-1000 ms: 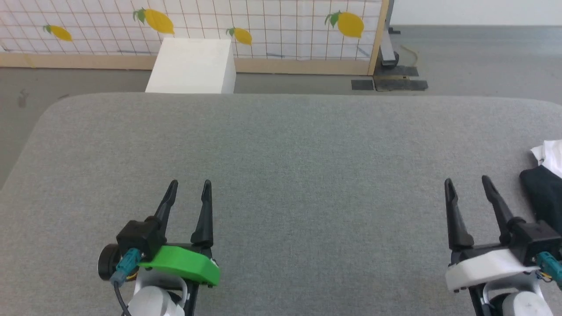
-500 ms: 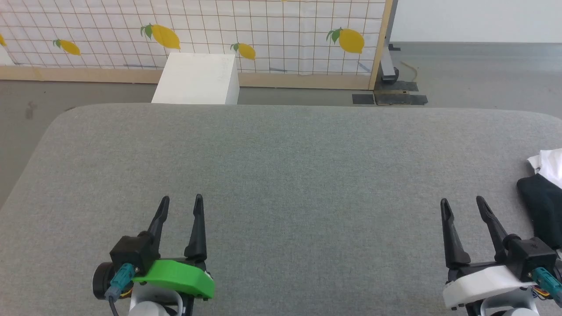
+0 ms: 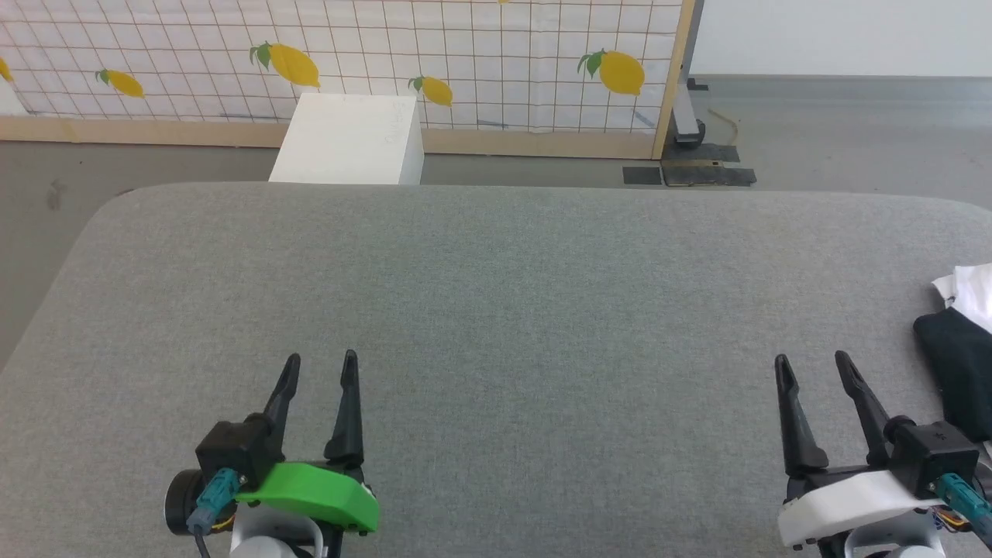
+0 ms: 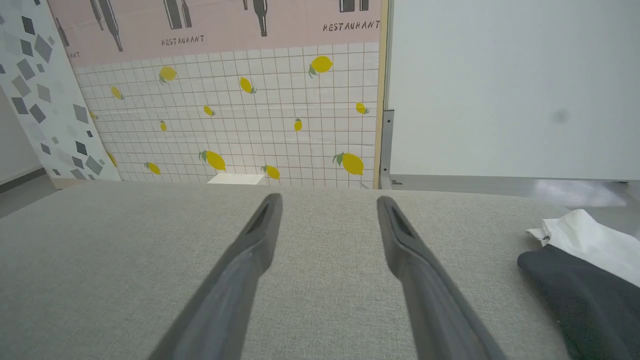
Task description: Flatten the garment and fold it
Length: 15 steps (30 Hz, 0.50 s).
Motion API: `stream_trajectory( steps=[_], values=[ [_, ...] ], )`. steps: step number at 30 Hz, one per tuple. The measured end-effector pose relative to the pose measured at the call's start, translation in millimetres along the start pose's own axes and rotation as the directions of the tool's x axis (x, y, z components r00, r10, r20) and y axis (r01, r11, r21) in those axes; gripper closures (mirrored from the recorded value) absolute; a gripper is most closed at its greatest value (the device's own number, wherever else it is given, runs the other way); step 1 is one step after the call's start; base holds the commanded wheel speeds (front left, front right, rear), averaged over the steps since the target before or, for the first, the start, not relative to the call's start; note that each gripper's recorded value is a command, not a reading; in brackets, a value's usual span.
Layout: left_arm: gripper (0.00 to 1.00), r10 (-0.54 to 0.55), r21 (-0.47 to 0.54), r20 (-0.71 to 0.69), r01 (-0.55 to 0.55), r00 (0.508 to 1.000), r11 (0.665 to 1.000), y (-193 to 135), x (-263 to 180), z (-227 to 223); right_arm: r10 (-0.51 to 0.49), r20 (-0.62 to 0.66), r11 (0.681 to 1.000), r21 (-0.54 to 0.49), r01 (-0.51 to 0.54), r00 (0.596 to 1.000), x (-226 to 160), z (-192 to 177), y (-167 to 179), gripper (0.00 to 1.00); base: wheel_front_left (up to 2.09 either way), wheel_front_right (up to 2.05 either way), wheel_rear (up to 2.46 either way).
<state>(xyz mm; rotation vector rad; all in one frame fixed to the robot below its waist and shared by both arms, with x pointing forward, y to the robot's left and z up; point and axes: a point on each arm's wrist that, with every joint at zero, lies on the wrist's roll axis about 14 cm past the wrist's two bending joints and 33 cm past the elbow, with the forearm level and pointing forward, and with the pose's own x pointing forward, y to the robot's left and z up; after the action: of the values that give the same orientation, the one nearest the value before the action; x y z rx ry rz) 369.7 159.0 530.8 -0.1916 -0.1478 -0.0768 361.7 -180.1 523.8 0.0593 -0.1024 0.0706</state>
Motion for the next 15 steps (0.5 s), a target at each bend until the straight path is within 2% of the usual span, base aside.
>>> stream_trajectory(
  steps=[15],
  values=[
    [1.0,-0.001,0.001,0.0,0.001,1.0,1.0,-0.3,0.2,0.1,-0.001,0.0,1.0,-0.001,0.001,1.0,0.1,0.1,-0.3,1.0,0.0,0.0,0.0]
  ],
)
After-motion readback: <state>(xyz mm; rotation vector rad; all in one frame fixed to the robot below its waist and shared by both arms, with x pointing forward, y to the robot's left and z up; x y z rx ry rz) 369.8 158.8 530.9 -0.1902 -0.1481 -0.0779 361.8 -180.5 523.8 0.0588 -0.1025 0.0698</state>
